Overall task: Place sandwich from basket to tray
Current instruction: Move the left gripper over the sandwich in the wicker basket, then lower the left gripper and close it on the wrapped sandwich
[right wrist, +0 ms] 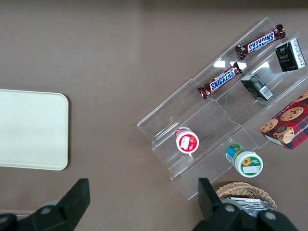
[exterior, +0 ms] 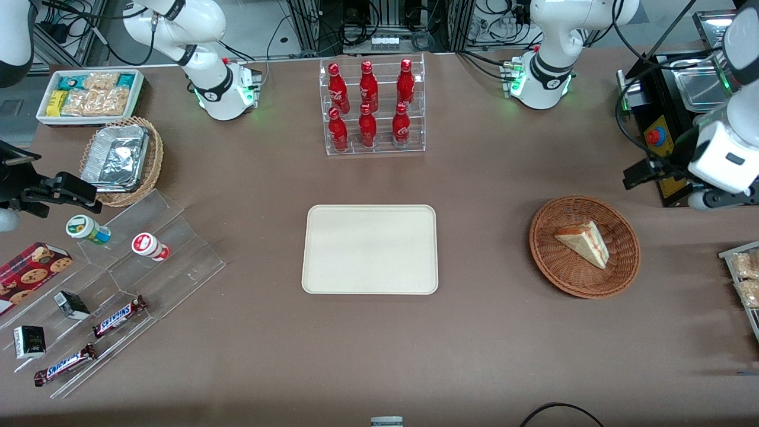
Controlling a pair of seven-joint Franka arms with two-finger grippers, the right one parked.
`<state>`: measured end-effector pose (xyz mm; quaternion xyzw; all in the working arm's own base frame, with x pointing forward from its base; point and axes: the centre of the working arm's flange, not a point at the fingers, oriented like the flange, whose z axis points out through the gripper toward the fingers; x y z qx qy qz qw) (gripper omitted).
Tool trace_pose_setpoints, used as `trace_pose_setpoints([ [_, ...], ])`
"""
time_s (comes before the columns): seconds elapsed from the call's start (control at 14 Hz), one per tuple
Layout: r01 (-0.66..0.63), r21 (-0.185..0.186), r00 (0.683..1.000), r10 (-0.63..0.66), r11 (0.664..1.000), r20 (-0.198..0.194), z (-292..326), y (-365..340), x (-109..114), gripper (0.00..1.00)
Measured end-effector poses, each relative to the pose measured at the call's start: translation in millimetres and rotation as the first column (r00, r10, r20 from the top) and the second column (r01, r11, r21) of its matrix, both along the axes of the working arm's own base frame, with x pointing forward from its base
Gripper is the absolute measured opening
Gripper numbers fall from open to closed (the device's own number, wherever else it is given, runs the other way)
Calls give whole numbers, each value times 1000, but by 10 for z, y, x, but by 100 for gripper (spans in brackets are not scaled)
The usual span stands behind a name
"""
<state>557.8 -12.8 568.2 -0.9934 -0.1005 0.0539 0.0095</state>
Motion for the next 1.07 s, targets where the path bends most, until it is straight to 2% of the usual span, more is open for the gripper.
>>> trace_pose_setpoints([
  [0.21,-86,10,996,86,996,-17,-388,145,38,100],
  [0.36,-147,18,989,147,989,-8,-726,153,64,100],
  [0.57,-271,29,963,271,962,13,-1295,193,50,100],
  [0.86,-375,54,927,376,925,-9,-1913,376,-20,100],
  [1.07,-480,55,877,479,876,30,-2295,433,-31,100],
])
